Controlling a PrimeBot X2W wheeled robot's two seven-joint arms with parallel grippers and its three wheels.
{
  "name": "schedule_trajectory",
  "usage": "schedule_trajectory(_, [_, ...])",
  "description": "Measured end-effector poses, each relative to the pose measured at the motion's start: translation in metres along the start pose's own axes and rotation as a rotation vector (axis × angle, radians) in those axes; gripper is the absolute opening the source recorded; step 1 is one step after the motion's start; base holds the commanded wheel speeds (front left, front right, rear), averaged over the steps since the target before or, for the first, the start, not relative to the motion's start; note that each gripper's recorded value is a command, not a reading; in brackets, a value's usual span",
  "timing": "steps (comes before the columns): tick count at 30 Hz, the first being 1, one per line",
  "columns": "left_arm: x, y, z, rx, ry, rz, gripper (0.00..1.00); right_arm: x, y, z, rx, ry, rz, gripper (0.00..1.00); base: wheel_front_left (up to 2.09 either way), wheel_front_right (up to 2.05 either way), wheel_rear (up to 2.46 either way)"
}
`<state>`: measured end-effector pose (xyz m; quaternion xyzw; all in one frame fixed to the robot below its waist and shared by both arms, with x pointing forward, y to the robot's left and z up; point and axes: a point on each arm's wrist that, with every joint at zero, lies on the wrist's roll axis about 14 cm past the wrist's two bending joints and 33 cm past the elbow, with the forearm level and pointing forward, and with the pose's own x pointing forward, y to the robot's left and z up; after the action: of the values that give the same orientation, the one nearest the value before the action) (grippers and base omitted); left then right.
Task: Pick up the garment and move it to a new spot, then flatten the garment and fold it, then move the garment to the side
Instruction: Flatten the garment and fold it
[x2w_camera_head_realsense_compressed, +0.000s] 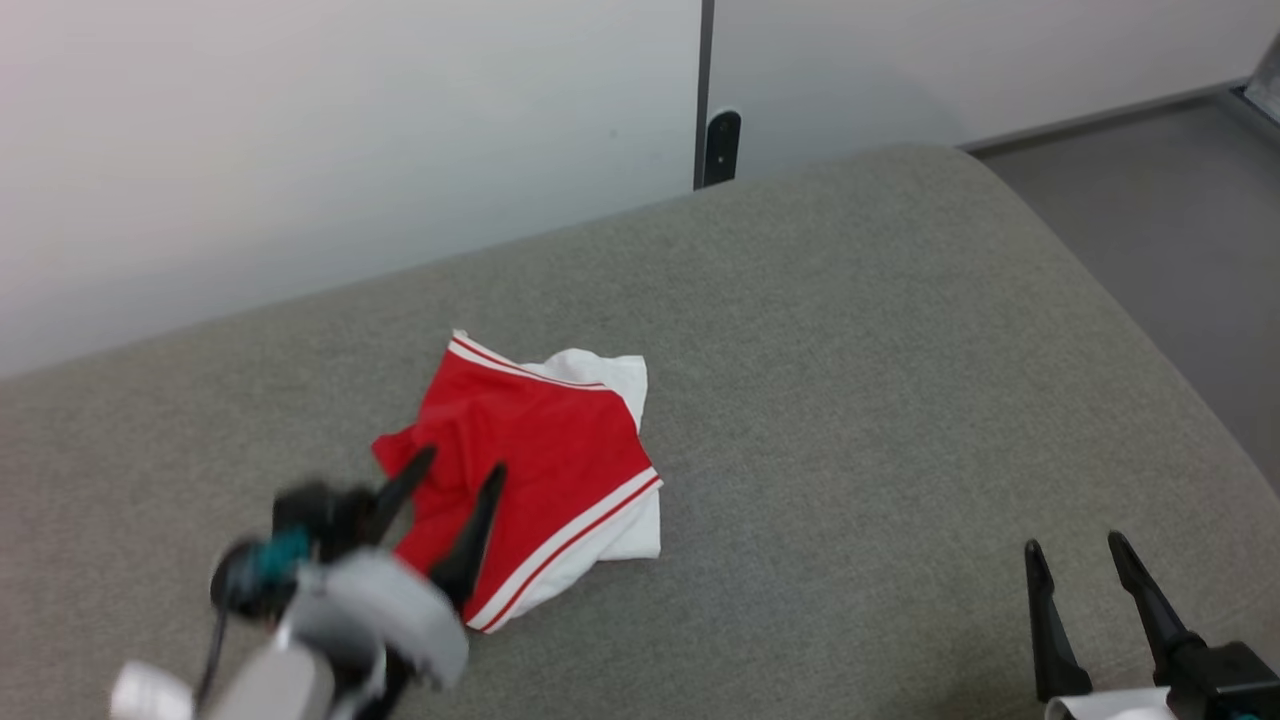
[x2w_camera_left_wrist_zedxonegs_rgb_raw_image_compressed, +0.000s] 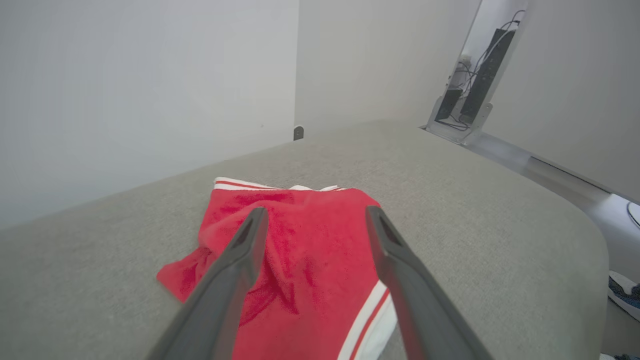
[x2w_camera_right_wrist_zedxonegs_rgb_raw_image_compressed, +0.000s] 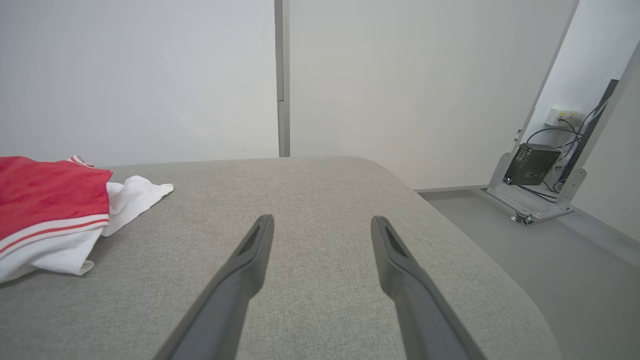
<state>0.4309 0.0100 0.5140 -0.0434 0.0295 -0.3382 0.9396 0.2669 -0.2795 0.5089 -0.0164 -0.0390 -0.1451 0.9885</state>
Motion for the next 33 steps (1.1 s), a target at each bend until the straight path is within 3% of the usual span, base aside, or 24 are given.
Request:
schedule_trajectory(6, [0.043,-0.005,0.013,-0.018,0.167,-0.096,1.00,0.009,0.005,-0.004,0.009,0.016,0.010,1.00,0.00,0.00,0.00])
schedule_trajectory(17, [0.076,-0.028,-0.014,0.001,0.616,-0.235,1.00,0.015,0.005,-0.020,0.032,0.076,-0.005,1.00,0.00,0.00,0.00])
schedule_trajectory(28, [0.077,-0.023,-0.059,0.092,0.959,-0.209,1.00,0.017,0.004,-0.030,0.044,0.117,-0.020,1.00,0.00,0.00,0.00])
schedule_trajectory(33, [0.072,-0.016,-0.083,0.126,1.072,-0.193,0.93,0.020,0.005,-0.033,0.045,0.129,-0.023,1.00,0.00,0.00,0.00])
